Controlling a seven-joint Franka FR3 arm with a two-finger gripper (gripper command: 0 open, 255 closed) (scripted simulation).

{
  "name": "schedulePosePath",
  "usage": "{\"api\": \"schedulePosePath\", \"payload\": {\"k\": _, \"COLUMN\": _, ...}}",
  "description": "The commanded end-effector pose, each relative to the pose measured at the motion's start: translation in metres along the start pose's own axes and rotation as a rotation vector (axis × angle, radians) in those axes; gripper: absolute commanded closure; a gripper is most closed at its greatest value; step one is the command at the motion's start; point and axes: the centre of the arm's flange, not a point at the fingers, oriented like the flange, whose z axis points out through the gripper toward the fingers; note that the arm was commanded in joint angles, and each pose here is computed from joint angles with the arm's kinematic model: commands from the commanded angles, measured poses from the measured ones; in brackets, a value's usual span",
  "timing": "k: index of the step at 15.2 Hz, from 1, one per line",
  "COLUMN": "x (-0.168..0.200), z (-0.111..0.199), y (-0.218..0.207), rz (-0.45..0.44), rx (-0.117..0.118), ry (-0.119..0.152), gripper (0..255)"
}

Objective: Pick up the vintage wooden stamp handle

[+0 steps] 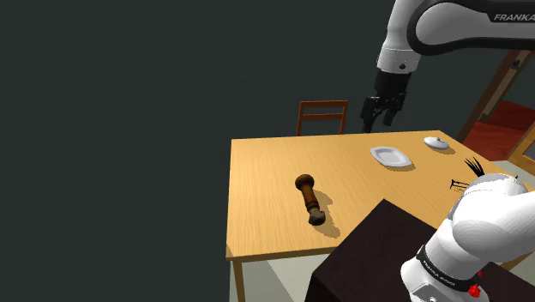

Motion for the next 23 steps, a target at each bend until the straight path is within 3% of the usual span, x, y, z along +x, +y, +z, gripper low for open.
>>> {"api": "schedulePosePath", "payload": {"k": 1, "x": 0.000, "z": 0.000, "y": 0.000, "rz": 0.000, "rx": 0.000, "ry": 0.000, "gripper": 0}}
{"api": "schedulePosePath", "payload": {"k": 23, "x": 0.126, "z": 0.259, "y": 0.010, "rz": 0.209, "rx": 0.043, "ry": 0.032, "gripper": 0}}
